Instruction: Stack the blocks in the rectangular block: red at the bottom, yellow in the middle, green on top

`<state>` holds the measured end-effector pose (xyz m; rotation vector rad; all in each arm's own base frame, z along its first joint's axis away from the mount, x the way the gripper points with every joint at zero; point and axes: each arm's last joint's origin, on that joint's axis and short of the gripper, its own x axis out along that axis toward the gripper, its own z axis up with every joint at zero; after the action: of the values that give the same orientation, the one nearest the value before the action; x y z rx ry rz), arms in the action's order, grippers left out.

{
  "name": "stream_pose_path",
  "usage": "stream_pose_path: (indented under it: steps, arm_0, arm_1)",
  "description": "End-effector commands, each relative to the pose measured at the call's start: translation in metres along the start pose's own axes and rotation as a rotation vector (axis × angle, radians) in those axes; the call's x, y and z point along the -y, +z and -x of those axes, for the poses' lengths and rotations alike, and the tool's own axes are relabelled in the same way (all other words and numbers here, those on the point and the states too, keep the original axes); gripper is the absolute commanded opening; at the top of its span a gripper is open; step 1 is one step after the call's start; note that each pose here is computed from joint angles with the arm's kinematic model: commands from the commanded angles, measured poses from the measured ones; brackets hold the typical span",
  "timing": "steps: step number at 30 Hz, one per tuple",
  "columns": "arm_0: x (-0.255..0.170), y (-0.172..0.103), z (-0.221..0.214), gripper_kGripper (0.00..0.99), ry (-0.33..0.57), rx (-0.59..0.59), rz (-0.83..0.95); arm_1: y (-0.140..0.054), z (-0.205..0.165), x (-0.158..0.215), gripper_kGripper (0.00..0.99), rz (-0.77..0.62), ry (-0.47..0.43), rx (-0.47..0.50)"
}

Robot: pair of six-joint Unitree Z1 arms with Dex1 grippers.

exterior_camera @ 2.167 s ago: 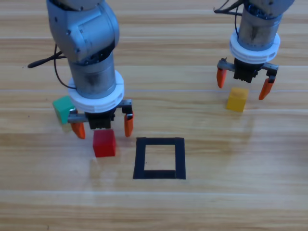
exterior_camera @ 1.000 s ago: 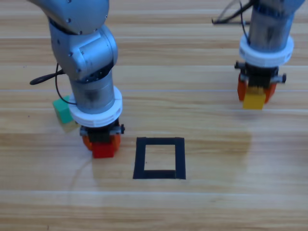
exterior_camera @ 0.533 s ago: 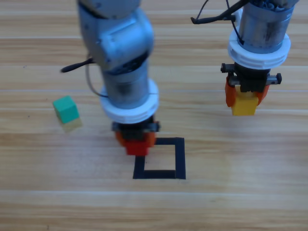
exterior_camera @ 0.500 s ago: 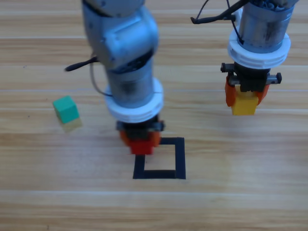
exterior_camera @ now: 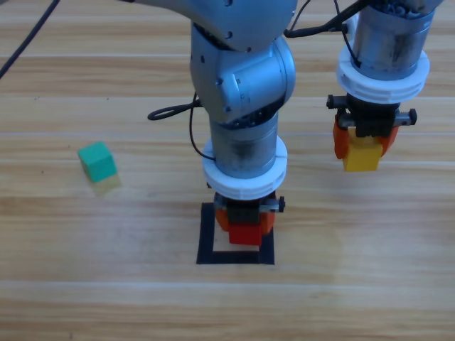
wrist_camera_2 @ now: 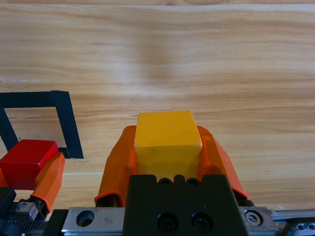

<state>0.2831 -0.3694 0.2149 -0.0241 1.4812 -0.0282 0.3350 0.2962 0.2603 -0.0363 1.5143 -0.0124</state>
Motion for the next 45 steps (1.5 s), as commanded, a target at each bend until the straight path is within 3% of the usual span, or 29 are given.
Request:
stream_pose_path:
  steps: [1,45]
  arm_0:
    - [0.008,-0.005,-0.029,0.035,0.063,-0.032,-0.015]
    - [-0.011,0.01,-0.03,0.038,0.078,-0.033,0.098]
  arm_1:
    - [-0.007,-0.008,-0.007,0.0,0.031,-0.017,-0.008]
    - [-0.006,-0.016,-0.008,0.0,0.026,-0.015,0.009]
